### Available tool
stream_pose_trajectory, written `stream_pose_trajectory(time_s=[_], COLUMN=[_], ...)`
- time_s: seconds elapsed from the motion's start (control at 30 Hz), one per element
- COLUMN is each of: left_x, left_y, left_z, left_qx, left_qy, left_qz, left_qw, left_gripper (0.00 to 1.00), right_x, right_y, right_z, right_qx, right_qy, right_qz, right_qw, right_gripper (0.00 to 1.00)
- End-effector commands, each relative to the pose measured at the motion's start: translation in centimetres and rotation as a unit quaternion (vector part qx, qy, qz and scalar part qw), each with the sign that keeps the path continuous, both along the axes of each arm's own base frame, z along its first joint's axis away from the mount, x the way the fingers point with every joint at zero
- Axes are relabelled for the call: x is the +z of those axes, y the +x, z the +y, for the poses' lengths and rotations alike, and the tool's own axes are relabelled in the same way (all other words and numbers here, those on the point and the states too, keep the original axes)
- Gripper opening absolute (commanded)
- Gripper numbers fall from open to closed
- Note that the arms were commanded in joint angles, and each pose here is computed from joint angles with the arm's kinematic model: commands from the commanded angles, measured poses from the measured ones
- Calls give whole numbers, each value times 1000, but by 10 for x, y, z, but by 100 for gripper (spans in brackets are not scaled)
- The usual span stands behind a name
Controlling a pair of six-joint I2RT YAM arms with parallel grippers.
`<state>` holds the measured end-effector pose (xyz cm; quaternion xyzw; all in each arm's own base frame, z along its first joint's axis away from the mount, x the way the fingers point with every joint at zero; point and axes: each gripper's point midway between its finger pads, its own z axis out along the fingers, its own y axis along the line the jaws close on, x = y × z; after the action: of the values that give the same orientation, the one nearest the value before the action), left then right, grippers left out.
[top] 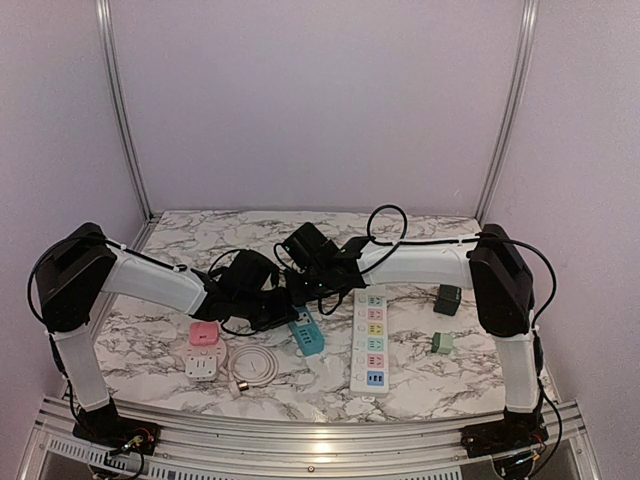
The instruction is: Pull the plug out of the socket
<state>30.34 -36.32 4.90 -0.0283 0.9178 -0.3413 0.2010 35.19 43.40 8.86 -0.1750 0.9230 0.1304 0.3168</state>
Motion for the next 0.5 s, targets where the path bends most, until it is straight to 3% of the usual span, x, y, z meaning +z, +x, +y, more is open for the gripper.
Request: stream_pose_trajectory(time_s=[0.0,0.47], left_x=[-19,-47], left_y=[-4,-11], left_z=[10,30], left_qx=[16,39], left_qy=[26,79], left_qz=[20,52], left_qw=[999,995], left_gripper=[0,0], right_x=[20,41], right_y=[-3,-5], right_z=[11,8], right_qx=[4,4], right_qy=[26,43], right_qz=[-18,-33], right_qw=[999,999], right_gripper=[1,1])
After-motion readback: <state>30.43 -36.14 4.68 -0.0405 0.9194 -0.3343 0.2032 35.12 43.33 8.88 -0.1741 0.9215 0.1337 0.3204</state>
